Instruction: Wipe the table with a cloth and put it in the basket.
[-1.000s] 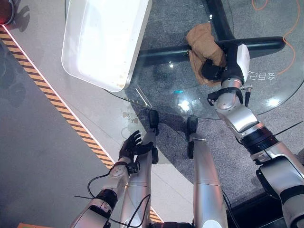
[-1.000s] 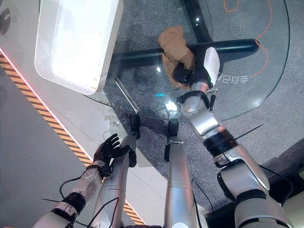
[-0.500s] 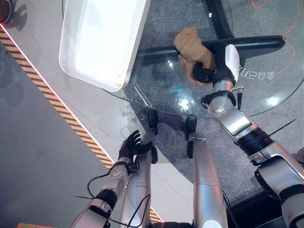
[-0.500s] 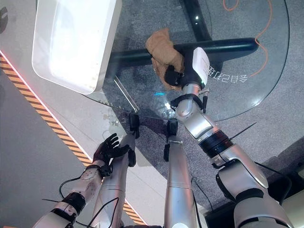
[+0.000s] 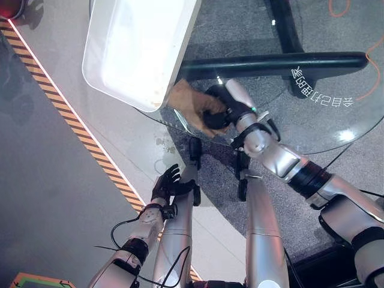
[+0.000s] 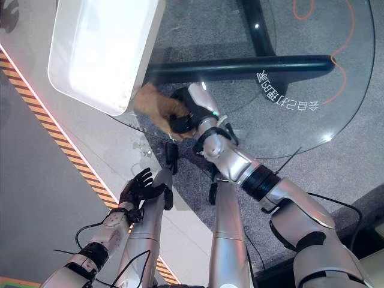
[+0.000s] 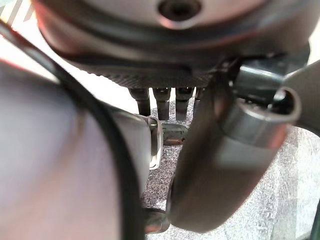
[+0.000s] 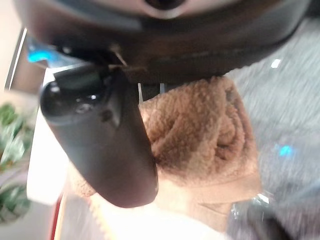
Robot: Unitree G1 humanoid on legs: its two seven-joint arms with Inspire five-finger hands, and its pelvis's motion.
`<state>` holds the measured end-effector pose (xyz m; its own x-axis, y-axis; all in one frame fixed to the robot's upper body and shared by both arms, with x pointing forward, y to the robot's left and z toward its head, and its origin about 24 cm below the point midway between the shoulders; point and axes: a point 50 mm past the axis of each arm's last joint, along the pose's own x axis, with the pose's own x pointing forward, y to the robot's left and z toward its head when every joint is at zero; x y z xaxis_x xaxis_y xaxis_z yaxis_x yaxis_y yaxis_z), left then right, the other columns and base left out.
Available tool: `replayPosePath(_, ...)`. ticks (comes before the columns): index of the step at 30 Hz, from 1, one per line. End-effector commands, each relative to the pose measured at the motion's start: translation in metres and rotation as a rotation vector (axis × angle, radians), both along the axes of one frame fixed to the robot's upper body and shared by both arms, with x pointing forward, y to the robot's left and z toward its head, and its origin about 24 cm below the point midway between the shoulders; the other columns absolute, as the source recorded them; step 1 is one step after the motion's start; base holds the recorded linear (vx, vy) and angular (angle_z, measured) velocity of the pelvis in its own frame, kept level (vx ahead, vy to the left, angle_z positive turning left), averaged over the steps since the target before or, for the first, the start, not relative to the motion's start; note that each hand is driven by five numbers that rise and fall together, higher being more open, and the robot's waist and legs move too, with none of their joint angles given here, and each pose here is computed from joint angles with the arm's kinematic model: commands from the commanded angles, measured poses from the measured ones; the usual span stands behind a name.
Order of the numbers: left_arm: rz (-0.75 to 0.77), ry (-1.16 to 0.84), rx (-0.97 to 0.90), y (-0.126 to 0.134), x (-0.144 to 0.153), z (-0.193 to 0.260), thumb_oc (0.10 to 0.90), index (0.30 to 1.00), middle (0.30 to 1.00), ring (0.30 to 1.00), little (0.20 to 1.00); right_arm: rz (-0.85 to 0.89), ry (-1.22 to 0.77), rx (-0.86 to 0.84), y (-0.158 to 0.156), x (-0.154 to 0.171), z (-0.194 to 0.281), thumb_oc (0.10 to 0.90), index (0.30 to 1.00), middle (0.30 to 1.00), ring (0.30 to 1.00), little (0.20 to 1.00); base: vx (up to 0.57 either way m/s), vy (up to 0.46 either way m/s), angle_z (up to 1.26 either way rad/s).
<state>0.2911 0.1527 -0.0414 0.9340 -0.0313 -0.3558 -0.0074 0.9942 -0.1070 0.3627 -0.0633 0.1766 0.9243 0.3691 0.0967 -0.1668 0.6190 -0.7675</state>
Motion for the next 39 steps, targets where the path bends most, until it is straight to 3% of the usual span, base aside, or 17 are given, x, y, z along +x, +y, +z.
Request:
replayPosePath(1,-0.01,0.046,0.06,0.012,-0.017,-0.015,0.8,0.9,0.9,0.9,0.9,0.067,0.017,0.075,0.01,-0.007,0.0,0.1,0.3,0.3,0.3,0.2,-0.01,-0.007,0.14)
replayPosePath(12,0.001,0.051,0.059,0.016,-0.018,-0.017,0.8,0.9,0.9,0.9,0.9,-0.107,-0.07,0.244,-0.012,0.0,0.007,0.1,0.3,0.3,0.3,0.2,-0.01,-0.002,0.05)
replayPosePath(19,0.028,0.058,0.042,0.014,-0.021,-0.02,0.8,0.9,0.9,0.9,0.9,-0.299,-0.229,0.472,-0.037,0.001,0.028,0.1,0.3,0.3,0.3,0.2,0.0,0.006,0.01)
replayPosePath(27,0.052,0.07,0.029,0.017,-0.024,-0.023,0.8,0.9,0.9,0.9,0.9,-0.456,-0.291,0.549,-0.065,0.001,0.044,0.1,0.3,0.3,0.3,0.2,0.0,0.0,0.0)
replayPosePath(39,0.062,0.073,0.036,0.029,-0.03,-0.026,0.8,0.9,0.9,0.9,0.9,-0.779,-0.367,0.597,-0.143,0.005,0.065,0.1,0.3,0.3,0.3,0.2,0.0,-0.006,0.0)
